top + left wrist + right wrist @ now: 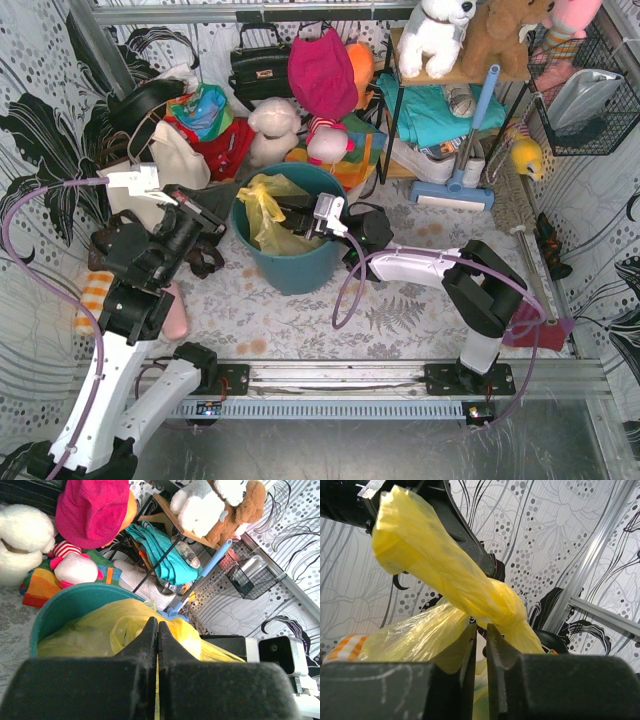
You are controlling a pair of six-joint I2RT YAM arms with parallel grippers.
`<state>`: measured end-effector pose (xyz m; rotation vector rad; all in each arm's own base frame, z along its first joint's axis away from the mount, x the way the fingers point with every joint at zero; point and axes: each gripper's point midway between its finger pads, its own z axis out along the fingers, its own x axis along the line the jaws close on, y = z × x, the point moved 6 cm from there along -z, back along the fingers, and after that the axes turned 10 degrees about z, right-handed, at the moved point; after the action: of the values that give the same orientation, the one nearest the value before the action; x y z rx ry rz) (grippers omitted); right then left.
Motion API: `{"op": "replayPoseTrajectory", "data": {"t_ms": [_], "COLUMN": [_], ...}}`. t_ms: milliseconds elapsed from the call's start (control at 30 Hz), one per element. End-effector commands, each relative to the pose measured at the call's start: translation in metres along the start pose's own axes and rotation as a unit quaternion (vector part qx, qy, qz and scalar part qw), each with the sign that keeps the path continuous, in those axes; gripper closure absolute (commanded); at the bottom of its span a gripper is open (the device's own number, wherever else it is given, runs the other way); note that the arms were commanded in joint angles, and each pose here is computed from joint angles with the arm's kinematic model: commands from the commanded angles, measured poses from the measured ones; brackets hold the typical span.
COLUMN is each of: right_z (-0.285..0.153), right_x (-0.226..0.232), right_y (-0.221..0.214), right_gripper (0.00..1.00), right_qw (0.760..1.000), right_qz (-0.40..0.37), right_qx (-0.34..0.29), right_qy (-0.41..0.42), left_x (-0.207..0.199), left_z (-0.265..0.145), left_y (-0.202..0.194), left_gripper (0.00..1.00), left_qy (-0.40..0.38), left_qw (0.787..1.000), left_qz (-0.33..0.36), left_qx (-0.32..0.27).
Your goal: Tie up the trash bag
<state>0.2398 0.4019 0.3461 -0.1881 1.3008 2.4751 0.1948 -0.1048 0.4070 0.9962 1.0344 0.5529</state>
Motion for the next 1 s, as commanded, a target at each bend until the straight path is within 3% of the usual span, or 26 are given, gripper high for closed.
{"op": "replayPoseTrajectory", "data": {"t_ms": [0, 500, 967], "right_z": [0.001, -0.023, -0.014], "right_x": [0.001, 0.004, 0.021], "right_y": [0.021, 0.051, 0.082], "right_gripper": [0.84, 0.65, 0.4], "right_qw": [1.0, 0.998, 0.997], "right_qz": [-0.008, -0.039, 0.013], "right_qx": [-0.026, 0.035, 0.06], "right_qy": [-0.002, -0.026, 0.049], "left_x": [-0.003, -0.018, -0.037], "left_z": [-0.006, 0.003, 0.006], "left_y": [0.02, 0.038, 0.047], "left_gripper": [1.0, 1.0, 1.0], "left_qy": [0.011, -0.027, -0.092], "left_qw": [0.999, 0.997, 0.993], "left_qz": [0.021, 0.038, 0.045], "left_qx": [-0.036, -0.053, -0.054]}}
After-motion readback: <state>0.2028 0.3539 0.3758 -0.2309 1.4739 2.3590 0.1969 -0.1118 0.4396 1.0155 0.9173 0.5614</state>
